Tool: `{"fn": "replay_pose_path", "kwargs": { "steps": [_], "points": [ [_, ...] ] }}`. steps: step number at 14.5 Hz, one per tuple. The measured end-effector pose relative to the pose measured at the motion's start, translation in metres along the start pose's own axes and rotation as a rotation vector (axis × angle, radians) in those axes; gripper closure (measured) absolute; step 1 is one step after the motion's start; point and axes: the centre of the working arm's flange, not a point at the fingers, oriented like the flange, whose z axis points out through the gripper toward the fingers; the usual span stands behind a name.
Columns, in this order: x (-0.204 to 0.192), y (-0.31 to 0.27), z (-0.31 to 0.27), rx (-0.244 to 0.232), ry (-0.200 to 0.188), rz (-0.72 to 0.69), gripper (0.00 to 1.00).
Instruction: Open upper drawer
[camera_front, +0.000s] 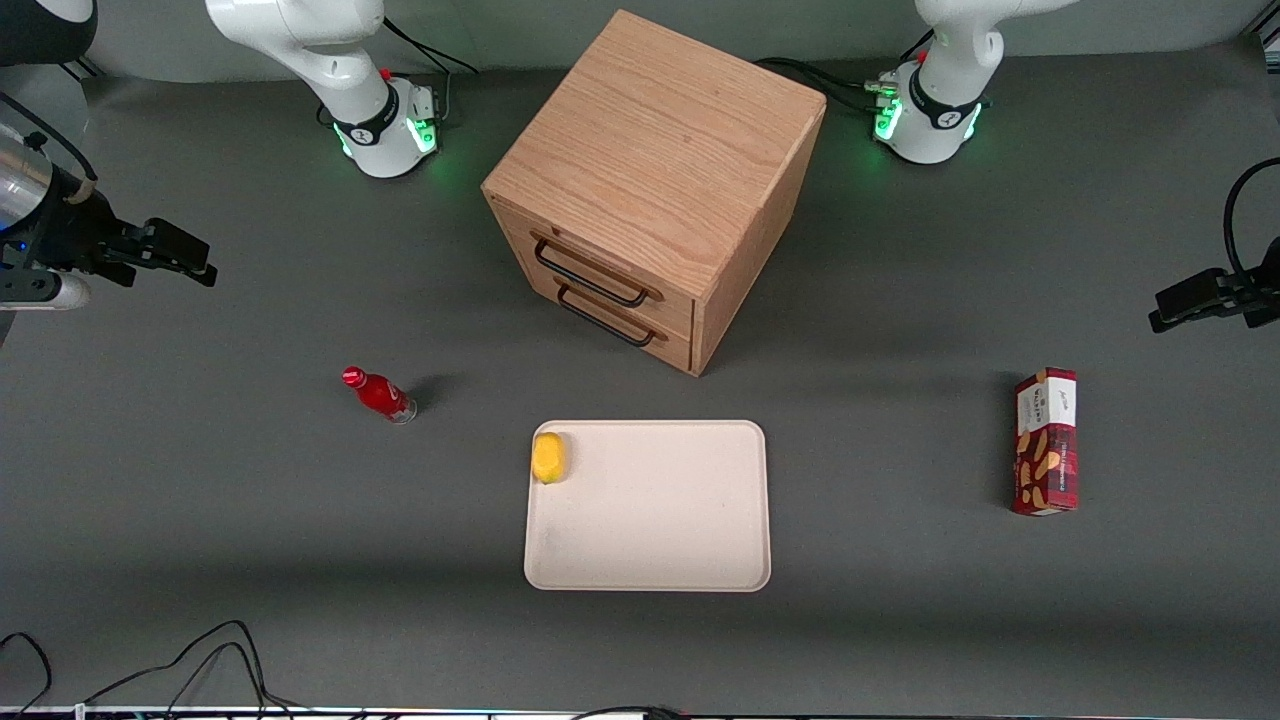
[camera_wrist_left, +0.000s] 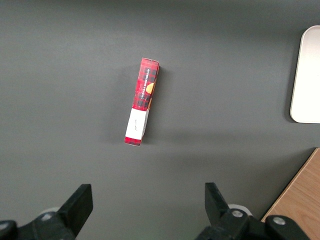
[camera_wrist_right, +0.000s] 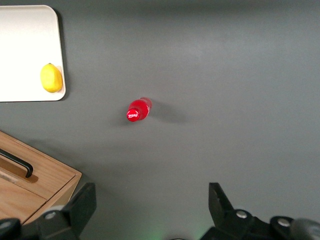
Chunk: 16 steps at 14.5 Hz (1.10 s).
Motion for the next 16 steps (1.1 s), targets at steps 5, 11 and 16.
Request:
{"fn": "replay_pose_path", "kwargs": {
  "steps": [5,11,16],
  "points": [
    [-0.001,-0.01,-0.01,0.0,0.021,-0.019,0.0],
    [-0.012,-0.097,-0.026,-0.002,0.073,-0.178,0.0],
    [-0.011,-0.183,0.0,0.019,0.081,-0.334,0.0]
  ]
}}
